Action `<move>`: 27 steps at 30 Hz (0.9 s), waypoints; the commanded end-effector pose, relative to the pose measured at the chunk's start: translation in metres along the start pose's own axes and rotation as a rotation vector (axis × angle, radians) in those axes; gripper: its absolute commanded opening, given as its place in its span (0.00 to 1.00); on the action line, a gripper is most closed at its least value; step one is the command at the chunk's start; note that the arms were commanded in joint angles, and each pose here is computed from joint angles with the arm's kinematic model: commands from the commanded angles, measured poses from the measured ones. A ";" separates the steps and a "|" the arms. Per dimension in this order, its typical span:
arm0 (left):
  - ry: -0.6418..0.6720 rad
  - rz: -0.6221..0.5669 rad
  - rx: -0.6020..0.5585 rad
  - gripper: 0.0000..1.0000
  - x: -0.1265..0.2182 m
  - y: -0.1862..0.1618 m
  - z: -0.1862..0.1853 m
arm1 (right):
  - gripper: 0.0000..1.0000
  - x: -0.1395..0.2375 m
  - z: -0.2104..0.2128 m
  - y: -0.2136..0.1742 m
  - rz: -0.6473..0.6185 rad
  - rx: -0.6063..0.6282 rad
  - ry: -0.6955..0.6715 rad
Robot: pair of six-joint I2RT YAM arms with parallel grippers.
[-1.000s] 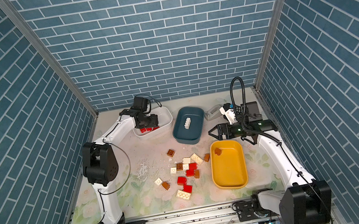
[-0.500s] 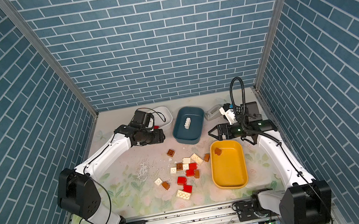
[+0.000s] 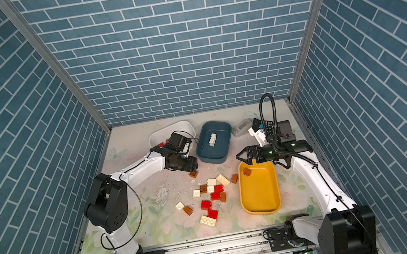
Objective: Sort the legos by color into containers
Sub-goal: 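Move the left gripper to a brown brick beside the teal tub and grasp, then carry the brown brick with the left gripper into the yellow tray and release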
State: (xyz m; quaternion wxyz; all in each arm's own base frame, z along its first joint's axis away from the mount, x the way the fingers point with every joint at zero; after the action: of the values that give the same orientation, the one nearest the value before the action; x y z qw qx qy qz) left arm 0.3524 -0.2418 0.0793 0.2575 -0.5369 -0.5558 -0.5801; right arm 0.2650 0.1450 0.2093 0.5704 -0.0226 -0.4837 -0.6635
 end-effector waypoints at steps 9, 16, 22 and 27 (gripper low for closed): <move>0.016 0.057 -0.167 0.66 -0.029 -0.019 0.000 | 0.99 -0.001 0.002 -0.015 0.018 0.001 0.009; 0.021 0.083 -0.180 0.58 -0.039 -0.029 0.002 | 0.99 -0.002 0.001 -0.020 0.026 -0.006 0.005; 0.029 0.086 -0.199 0.47 -0.043 -0.033 -0.001 | 0.99 -0.001 0.000 -0.020 0.030 -0.010 0.000; 0.055 0.095 -0.210 0.43 -0.046 -0.035 0.003 | 0.99 -0.001 0.001 -0.019 0.030 -0.006 0.002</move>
State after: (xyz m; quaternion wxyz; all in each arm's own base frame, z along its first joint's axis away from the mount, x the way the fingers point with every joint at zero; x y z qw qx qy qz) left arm 0.3395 -0.2494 0.0382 0.2285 -0.5687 -0.4767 -0.6302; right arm 0.2557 0.1438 0.1974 0.5763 -0.0323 -0.4776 -0.6624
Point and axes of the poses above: each gripper's point midway between its finger pads, its own x axis back along the fingers, its own z axis along the line the jaws close on, y = z × x, the point moved 1 cm from there along x, back along the fingers, and after that the axes turned 6 degrees about x, right-handed, at the moved point
